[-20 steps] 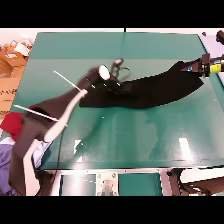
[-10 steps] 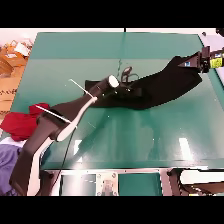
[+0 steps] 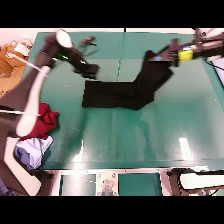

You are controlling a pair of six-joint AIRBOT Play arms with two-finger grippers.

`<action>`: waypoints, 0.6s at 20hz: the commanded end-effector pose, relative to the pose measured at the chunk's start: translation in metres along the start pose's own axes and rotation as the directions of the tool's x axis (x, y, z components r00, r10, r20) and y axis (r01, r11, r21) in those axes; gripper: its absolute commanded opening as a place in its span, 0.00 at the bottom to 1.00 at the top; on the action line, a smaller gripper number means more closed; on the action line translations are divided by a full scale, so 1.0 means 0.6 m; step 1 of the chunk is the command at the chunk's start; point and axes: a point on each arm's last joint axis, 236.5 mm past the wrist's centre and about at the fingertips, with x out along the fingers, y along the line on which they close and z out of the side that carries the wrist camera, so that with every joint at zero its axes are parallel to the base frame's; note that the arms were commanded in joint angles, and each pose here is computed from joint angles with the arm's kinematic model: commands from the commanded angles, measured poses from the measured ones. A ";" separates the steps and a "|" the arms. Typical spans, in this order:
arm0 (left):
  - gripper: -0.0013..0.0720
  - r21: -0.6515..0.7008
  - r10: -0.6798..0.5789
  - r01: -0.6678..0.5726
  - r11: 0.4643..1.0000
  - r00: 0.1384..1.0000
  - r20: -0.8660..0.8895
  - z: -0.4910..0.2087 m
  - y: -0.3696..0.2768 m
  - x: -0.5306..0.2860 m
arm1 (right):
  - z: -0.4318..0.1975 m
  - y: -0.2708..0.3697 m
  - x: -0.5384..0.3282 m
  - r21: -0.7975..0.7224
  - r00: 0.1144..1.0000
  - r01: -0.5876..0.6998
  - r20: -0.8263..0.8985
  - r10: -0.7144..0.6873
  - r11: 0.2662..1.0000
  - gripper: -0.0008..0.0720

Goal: Fold the shirts.

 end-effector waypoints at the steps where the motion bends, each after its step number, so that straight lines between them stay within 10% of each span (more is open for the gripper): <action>1: 0.05 -0.092 0.251 -0.253 0.963 0.967 -0.034 -0.058 0.160 -0.138 | 0.016 0.093 0.168 -0.045 0.995 -0.046 0.085 0.050 0.998 0.04; 4: 0.05 -0.141 0.274 -0.274 0.951 0.962 -0.023 -0.079 0.209 -0.184 | -0.031 0.096 0.378 -0.035 0.995 -0.040 0.086 0.043 0.999 0.04; 5: 0.05 -0.153 0.276 -0.278 0.948 0.961 -0.032 -0.087 0.222 -0.191 | -0.052 0.080 0.446 -0.023 0.995 -0.021 0.100 0.023 1.000 0.26; 6: 0.05 -0.169 0.276 -0.280 0.945 0.960 -0.044 -0.096 0.231 -0.196 | -0.068 0.055 0.506 -0.001 0.992 0.001 0.127 -0.001 1.000 0.80; 7: 0.05 -0.182 0.276 -0.281 0.942 0.960 -0.053 -0.103 0.239 -0.200 | -0.076 0.032 0.543 0.061 0.988 0.005 0.151 -0.014 0.998 0.88; 9: 0.05 -0.195 0.278 -0.284 0.939 0.959 -0.057 -0.108 0.248 -0.203 | -0.069 0.004 0.547 0.184 0.989 -0.020 0.146 -0.007 0.983 0.85; 10: 0.05 -0.194 0.277 -0.283 0.939 0.959 -0.059 -0.108 0.248 -0.203 | -0.055 -0.005 0.523 0.194 0.991 -0.024 0.131 -0.002 0.981 0.57; 11: 0.05 -0.194 0.270 -0.276 0.942 0.961 -0.055 -0.107 0.245 -0.203 | -0.037 -0.013 0.487 0.185 0.994 -0.029 0.113 0.008 0.982 0.05; 12: 0.05 -0.194 0.265 -0.270 0.943 0.963 -0.050 -0.105 0.243 -0.202 | -0.017 -0.020 0.448 0.172 0.994 -0.032 0.105 0.014 0.985 0.04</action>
